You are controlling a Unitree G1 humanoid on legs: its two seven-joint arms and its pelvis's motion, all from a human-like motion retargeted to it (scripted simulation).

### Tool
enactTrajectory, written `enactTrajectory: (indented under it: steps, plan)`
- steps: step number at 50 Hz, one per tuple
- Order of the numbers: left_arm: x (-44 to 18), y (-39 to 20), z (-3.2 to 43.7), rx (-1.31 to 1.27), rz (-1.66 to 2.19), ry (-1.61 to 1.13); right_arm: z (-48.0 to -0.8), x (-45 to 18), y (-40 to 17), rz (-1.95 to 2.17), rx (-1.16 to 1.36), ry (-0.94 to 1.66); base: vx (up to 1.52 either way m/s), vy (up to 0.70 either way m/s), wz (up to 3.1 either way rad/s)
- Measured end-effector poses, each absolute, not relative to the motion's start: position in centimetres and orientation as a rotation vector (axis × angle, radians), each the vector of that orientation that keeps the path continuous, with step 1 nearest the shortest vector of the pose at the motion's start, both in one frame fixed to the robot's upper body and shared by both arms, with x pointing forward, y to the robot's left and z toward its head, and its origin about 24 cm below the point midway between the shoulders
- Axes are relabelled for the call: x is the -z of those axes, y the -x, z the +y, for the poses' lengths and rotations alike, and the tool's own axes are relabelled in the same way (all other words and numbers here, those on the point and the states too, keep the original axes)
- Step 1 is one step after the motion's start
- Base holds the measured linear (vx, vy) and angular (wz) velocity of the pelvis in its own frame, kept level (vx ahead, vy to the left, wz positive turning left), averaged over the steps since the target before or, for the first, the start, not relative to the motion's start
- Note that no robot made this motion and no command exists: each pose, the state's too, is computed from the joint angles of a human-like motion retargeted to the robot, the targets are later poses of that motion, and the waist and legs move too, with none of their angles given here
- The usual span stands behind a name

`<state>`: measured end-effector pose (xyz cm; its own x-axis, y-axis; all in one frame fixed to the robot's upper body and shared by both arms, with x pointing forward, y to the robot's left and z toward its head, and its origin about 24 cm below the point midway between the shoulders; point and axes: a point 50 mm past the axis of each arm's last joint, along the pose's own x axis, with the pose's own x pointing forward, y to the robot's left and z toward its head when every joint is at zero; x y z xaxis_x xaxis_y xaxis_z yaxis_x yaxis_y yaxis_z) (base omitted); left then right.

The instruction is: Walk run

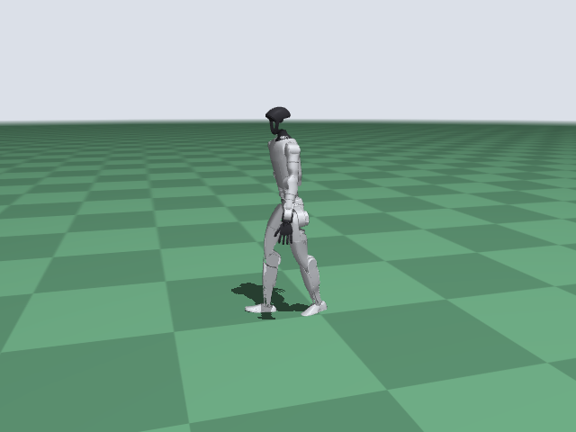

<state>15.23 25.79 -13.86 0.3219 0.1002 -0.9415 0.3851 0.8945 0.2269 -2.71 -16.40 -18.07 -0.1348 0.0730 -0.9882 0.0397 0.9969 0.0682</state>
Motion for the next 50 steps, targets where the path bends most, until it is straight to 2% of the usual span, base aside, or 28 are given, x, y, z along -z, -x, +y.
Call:
enactTrajectory:
  steps: [7, 15, 20, 28, 35, 40, 50]
  plan:
    - [15.1, -13.4, 23.7, 0.283, 1.273, -0.432, -16.7, 18.0, 2.8, 1.726, -0.010, -0.099, 0.66, -0.17, 0.65]
    - [17.3, -2.3, 22.4, 0.375, 1.641, -0.418, -17.2, 18.1, 1.5, 1.686, -0.035, -0.048, 0.83, -0.25, 0.24]
    - [17.1, 3.3, 22.0, 0.445, 1.820, -0.338, -18.1, 18.0, -3.3, 1.553, -0.040, 0.019, 0.68, -0.23, 0.24]
    - [16.6, 6.6, 21.8, 0.327, 1.907, -0.267, -19.2, 16.6, -11.6, 1.270, 0.029, -0.026, 0.53, -0.17, 0.10]
    - [16.8, 5.8, 21.0, 0.344, 1.898, -0.228, -20.3, 15.4, -14.6, 1.157, 0.044, 0.035, 0.53, -0.09, -0.43]
    - [17.0, 4.8, 21.2, 0.361, 1.873, -0.263, -19.6, 16.0, -13.1, 1.207, 0.005, 0.028, 0.67, -0.03, -0.38]
    - [17.3, 1.7, 21.9, 0.322, 1.791, -0.283, -18.2, 18.0, -1.6, 1.603, -0.098, -0.015, 0.85, 0.09, -0.75]
